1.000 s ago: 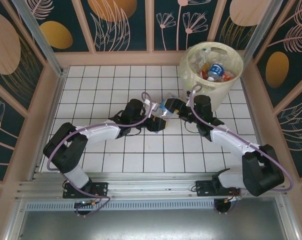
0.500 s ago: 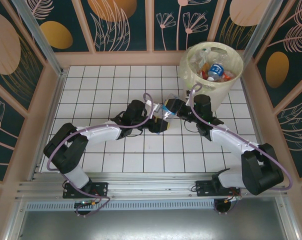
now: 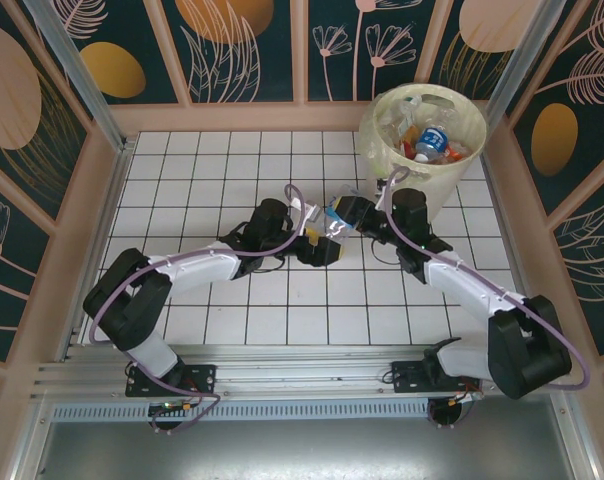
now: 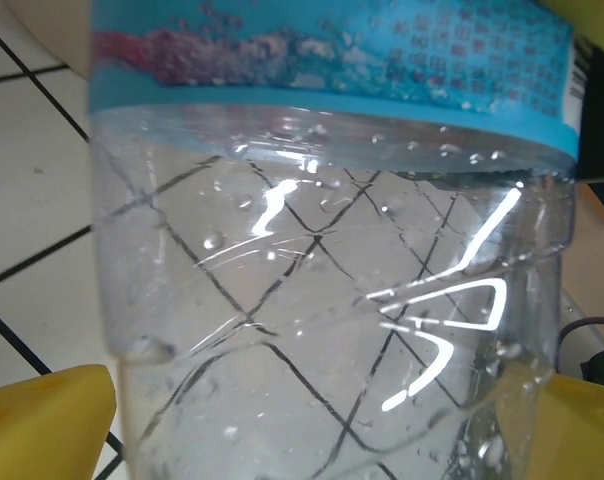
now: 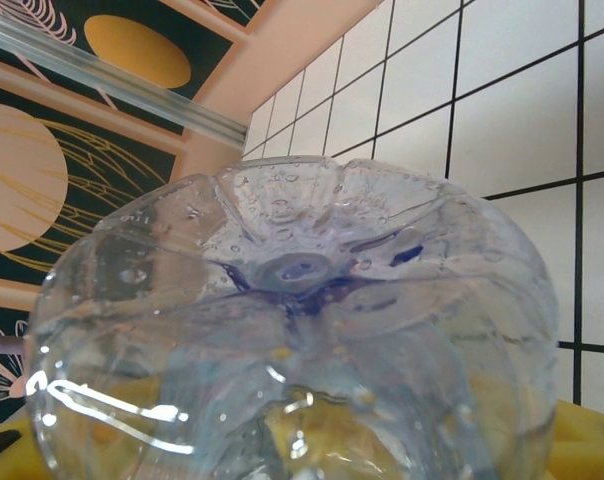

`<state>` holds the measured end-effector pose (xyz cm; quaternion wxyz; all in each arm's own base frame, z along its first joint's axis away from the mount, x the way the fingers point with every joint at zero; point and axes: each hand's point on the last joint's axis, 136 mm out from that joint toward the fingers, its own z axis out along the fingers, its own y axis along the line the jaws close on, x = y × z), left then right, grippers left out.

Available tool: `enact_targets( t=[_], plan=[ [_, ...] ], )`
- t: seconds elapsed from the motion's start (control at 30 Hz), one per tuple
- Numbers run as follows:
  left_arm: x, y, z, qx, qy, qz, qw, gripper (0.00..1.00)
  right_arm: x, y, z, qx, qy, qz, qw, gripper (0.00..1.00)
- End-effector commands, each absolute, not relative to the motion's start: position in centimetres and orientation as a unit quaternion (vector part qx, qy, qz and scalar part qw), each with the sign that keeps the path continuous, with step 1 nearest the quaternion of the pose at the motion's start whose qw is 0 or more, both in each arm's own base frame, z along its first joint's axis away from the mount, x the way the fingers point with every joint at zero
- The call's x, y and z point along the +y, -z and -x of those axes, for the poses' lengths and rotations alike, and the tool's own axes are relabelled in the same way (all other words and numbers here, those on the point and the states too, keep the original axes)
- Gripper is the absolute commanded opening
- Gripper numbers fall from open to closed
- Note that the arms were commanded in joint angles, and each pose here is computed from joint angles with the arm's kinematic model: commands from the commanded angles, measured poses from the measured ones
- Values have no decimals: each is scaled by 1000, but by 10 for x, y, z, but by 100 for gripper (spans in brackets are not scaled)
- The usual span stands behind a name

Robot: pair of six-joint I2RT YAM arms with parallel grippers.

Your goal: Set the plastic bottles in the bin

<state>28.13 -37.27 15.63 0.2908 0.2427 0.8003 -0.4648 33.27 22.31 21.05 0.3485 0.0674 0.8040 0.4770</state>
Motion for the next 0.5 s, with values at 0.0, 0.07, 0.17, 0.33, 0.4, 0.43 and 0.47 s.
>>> enact_targets(
  t=[0.0, 0.07, 0.17, 0.33, 0.4, 0.43, 0.47],
  plan=[
    [-371, -191, -288, 782, 451, -258, 344, 99, 213, -221, -330, 804, -461, -60, 371, 58],
    [-362, -197, -291, 788, 421, -266, 362, 99, 207, -220, -324, 810, -447, -57, 375, 59],
    [-343, -206, -294, 797, 366, -277, 392, 99, 196, -218, -314, 819, -424, -53, 383, 59],
    [-324, -254, -284, 772, 340, -303, 443, 99, 173, -216, -294, 832, -381, -53, 400, 59],
    [-317, -275, -276, 758, 344, -308, 462, 99, 163, -220, -287, 833, -364, -56, 414, 59],
    [-313, -285, -273, 750, 346, -307, 473, 99, 158, -225, -284, 830, -357, -54, 424, 59],
    [-308, -297, -269, 742, 348, -306, 485, 99, 154, -231, -280, 828, -351, -53, 435, 59]
  ],
)
